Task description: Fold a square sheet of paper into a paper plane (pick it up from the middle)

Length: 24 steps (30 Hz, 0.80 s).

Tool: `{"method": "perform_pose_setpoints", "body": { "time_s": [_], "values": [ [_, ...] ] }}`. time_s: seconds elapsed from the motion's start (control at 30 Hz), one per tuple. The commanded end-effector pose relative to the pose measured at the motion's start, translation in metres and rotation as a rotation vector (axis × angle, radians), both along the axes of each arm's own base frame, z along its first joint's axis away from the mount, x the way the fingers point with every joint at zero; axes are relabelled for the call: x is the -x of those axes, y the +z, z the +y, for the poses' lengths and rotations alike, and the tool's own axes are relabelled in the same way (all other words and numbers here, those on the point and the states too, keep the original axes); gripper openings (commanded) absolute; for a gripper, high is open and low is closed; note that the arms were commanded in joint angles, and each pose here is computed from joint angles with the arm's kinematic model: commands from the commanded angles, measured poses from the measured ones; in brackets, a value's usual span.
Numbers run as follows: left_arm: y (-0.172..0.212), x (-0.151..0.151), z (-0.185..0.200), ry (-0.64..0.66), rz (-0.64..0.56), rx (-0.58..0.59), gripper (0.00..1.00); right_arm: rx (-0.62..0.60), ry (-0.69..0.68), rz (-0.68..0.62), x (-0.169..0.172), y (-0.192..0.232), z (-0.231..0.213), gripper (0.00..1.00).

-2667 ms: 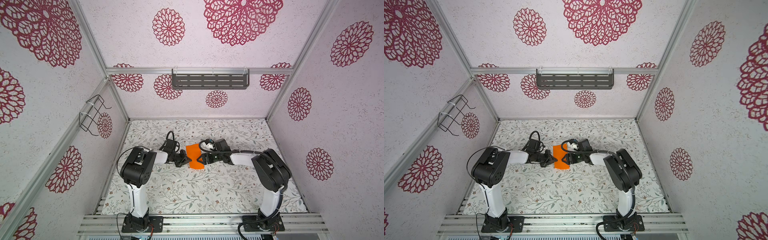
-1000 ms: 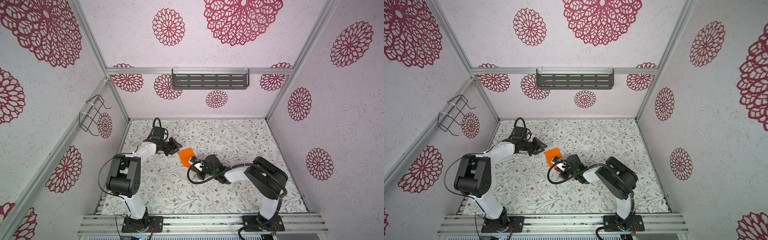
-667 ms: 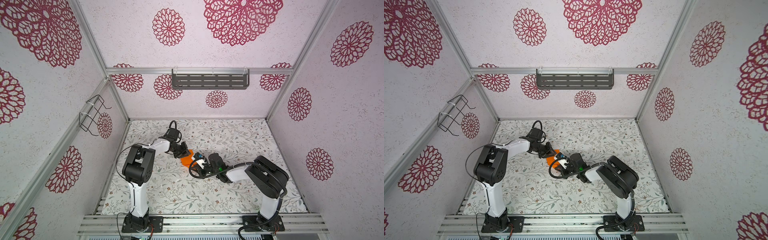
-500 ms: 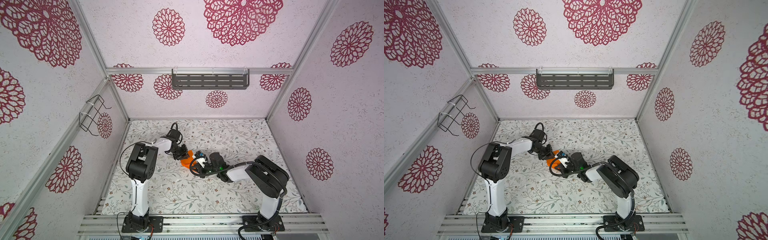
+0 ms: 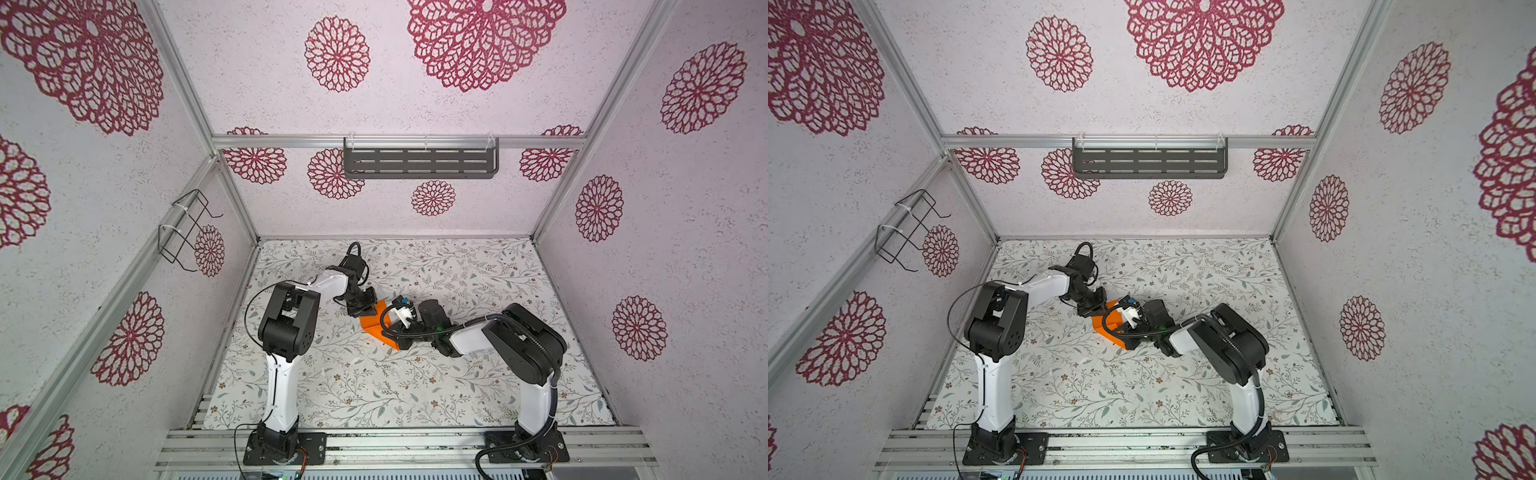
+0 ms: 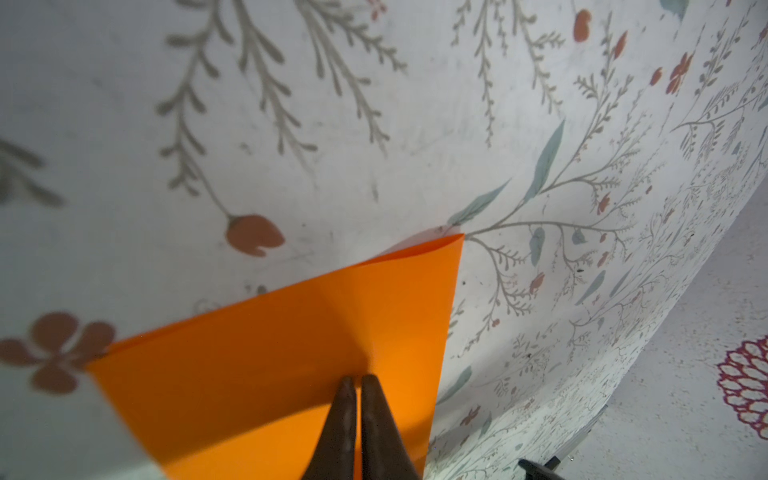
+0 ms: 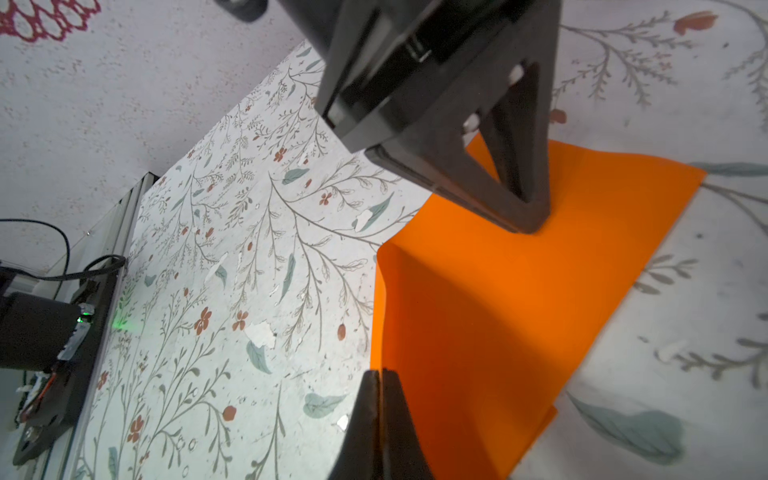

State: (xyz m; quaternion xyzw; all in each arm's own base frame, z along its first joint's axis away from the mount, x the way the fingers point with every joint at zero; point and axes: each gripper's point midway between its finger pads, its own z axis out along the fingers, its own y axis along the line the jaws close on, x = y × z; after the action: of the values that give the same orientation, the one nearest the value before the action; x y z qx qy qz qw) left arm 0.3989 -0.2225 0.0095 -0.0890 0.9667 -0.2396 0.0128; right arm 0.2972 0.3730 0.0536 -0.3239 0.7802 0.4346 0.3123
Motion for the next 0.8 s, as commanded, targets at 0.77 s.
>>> {"method": "perform_pose_setpoints", "body": {
  "time_s": [0.77],
  "values": [
    [-0.030,0.019,0.008,-0.024,0.078,-0.067,0.09,-0.054,-0.015,0.197,-0.008,0.016,0.011,0.24]
  ]
}}
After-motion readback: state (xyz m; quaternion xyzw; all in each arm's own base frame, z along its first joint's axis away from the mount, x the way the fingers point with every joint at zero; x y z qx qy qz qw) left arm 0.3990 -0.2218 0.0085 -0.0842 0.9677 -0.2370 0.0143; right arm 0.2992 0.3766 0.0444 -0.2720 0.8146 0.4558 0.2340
